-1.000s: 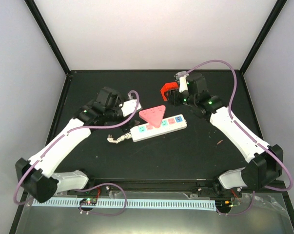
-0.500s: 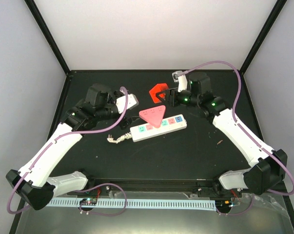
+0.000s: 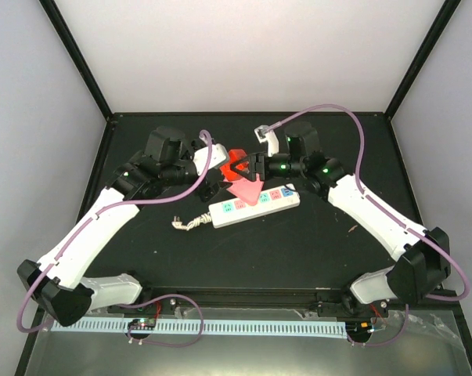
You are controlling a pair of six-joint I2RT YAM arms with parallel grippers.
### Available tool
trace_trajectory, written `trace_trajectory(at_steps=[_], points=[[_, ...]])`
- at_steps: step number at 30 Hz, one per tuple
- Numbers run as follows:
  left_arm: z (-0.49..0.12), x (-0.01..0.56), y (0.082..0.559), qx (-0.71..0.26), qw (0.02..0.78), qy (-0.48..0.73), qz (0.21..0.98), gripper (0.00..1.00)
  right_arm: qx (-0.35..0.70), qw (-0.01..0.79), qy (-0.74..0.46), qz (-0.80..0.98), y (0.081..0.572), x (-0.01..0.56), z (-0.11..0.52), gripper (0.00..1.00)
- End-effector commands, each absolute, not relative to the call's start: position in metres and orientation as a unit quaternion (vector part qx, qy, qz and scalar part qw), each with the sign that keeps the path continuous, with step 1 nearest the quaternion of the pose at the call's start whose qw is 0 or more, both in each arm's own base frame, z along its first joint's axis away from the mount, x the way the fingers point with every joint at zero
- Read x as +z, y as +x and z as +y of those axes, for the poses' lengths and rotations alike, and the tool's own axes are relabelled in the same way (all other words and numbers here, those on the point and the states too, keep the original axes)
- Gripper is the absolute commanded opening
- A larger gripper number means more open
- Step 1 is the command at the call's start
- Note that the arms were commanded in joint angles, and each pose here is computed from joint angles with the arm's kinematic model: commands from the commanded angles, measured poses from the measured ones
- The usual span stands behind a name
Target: Pull the plug off the socket
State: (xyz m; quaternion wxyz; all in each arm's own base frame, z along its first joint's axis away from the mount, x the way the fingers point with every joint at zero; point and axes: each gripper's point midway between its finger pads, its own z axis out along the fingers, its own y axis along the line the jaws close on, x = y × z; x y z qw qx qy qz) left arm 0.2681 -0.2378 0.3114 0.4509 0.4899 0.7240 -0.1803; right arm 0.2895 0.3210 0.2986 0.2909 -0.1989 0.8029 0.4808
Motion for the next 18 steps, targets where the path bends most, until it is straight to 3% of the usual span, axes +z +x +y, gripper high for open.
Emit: trace_trajectory(at_steps=[1, 6, 14, 18], points=[[-0.254, 0.332, 0.269, -0.205, 0.465, 0.492, 0.707, 0.96, 0.508, 0.289, -0.212, 0.783, 0.281, 0.308, 0.334, 0.3], [-0.263, 0.328, 0.269, -0.203, 0.457, 0.503, 0.706, 0.89, 0.514, 0.28, -0.209, 0.783, 0.275, 0.305, 0.339, 0.31], [-0.26, 0.319, 0.283, -0.163, 0.462, 0.492, 0.72, 0.65, 0.519, 0.272, -0.198, 0.785, 0.275, 0.302, 0.341, 0.33], [-0.259, 0.312, 0.285, -0.156, 0.456, 0.489, 0.727, 0.69, 0.518, 0.272, -0.187, 0.789, 0.277, 0.301, 0.341, 0.34]])
